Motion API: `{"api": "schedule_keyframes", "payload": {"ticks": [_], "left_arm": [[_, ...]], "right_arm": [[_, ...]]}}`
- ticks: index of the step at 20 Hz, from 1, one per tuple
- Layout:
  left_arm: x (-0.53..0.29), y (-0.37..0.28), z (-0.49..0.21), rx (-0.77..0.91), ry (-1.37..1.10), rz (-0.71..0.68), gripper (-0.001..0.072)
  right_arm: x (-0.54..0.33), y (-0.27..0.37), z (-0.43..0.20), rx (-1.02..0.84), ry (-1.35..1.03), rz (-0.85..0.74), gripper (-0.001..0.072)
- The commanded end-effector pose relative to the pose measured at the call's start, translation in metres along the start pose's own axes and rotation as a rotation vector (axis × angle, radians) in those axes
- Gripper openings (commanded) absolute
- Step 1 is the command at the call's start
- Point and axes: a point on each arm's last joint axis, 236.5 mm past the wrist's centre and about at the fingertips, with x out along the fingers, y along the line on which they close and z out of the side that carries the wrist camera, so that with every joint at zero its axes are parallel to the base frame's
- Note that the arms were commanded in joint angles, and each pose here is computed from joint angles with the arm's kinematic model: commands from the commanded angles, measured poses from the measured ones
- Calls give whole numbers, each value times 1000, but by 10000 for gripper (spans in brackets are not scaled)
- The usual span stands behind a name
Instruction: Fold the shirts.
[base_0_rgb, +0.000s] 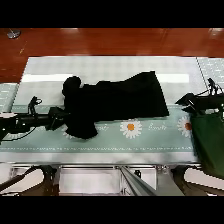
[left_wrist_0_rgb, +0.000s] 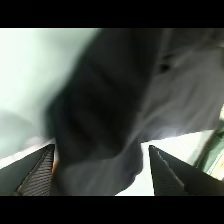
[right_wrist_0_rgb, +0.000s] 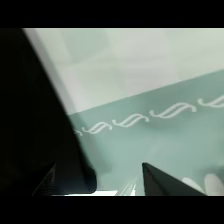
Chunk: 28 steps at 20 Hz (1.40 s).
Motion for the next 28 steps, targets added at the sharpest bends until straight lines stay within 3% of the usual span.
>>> {"api": "schedule_keyframes", "payload": {"ticks": [1, 2, 8, 16, 17, 18, 19, 23, 26, 28], "left_arm": [[16, -13, 7, 54, -50, 2, 121], [17, -21, 10, 88, -50, -3, 25], [12, -40, 22, 137, -63, -26, 25], [13, -44, 17, 164, -42, -40, 26], [12, -45, 17, 167, -43, -41, 25], [10, -50, 20, 180, -44, -50, 25], [6, -61, 25, 203, -51, -65, 25], [-64, -173, 69, 456, -200, -184, 25], [-171, -297, 80, 756, -475, -266, 25], [-249, -362, 62, 939, -689, -266, 24]], "right_arm": [[4, 0, -15, 29, 37, 23, 620], [4, 0, -20, 26, 55, 23, 620], [15, 0, -50, 48, 202, 32, 620], [74, 66, -46, -91, 222, 41, 620], [79, 75, -41, -99, 217, 39, 584], [81, 85, -35, -119, 207, 42, 343], [77, 99, -26, -156, 190, 54, 21], [-6, 190, 40, -383, 15, 137, 27], [-137, 282, 93, -580, -338, 193, 27], [-239, 332, 89, -713, -583, 212, 28]]}}
